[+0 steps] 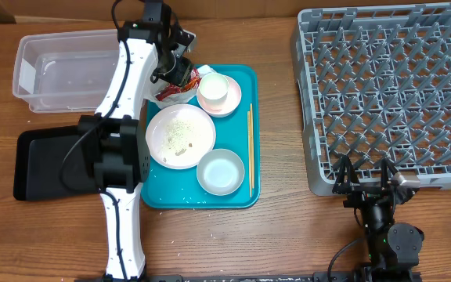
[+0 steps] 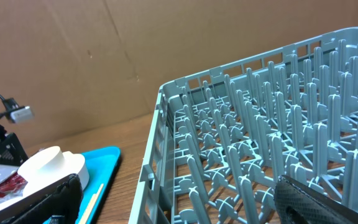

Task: Sort waste into correct bins and load items into the dishwasher
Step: 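Reach the left gripper to the red snack wrapper and grasp it, then carry the wrapper left and drop it into the clear bin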

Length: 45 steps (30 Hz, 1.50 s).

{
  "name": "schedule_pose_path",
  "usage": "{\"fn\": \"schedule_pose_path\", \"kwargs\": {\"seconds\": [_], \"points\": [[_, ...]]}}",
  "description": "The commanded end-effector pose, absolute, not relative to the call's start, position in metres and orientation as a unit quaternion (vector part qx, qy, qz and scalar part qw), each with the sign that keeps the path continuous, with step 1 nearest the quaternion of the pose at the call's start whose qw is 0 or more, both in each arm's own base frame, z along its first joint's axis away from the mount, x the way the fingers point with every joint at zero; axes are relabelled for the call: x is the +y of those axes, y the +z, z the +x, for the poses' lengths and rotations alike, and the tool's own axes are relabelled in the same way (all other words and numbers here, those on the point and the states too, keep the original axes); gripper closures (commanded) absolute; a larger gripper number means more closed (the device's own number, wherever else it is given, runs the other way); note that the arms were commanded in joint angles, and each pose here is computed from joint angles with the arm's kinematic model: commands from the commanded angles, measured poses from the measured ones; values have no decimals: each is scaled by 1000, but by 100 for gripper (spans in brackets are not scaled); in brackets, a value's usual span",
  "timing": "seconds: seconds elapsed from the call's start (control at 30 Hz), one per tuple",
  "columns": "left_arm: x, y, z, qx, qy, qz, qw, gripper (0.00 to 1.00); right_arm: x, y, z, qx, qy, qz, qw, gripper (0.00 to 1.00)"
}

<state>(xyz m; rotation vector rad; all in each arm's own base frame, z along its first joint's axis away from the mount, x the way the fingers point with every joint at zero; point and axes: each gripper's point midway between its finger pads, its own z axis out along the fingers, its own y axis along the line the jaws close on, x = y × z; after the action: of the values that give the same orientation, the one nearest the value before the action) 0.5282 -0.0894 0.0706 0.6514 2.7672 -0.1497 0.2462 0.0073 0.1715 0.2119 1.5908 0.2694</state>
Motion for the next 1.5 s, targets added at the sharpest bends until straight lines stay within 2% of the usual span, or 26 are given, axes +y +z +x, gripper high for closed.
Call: {"fn": "schedule_pose_path", "kwargs": {"seconds": [0.0, 0.13, 0.2, 0.37, 0.4, 0.47, 0.6, 0.7, 0.87, 0.97, 1.17, 1.37, 1.47], "points": [[-92, 55, 529, 957, -47, 252, 136, 46, 7, 170, 246, 709, 118, 94, 688, 0], [-92, 53, 534, 956, -44, 252, 143, 52, 7, 170, 246, 709, 118, 94, 688, 0], [-92, 53, 536, 956, -42, 252, 146, 59, 7, 170, 246, 709, 118, 94, 688, 0], [-91, 53, 536, 956, -42, 251, 146, 92, 7, 170, 246, 709, 118, 94, 688, 0], [-92, 53, 536, 956, -42, 250, 147, 96, 7, 170, 246, 709, 118, 94, 688, 0], [-92, 58, 539, 959, -44, 234, 155, 96, 7, 170, 246, 709, 118, 94, 688, 0], [-92, 105, 553, 963, -52, 170, 205, 96, 7, 170, 246, 709, 118, 94, 688, 0], [-91, 169, 564, 954, -63, 121, 268, 96, 7, 170, 246, 709, 118, 94, 688, 0], [-87, 243, 556, 935, -67, 105, 331, 96, 7, 170, 246, 709, 118, 94, 688, 0], [-70, 266, 556, 930, -49, 78, 356, 96, 7, 170, 246, 709, 118, 94, 688, 0], [37, 281, 560, 893, 29, -225, 388, 96, 7, 170, 246, 709, 118, 94, 688, 0], [110, 253, 549, 790, -29, -500, 353, 96, 7, 170, 246, 709, 118, 94, 688, 0], [129, 232, 547, 745, -54, -580, 325, 95, 7, 170, 246, 709, 118, 94, 688, 0]]}}
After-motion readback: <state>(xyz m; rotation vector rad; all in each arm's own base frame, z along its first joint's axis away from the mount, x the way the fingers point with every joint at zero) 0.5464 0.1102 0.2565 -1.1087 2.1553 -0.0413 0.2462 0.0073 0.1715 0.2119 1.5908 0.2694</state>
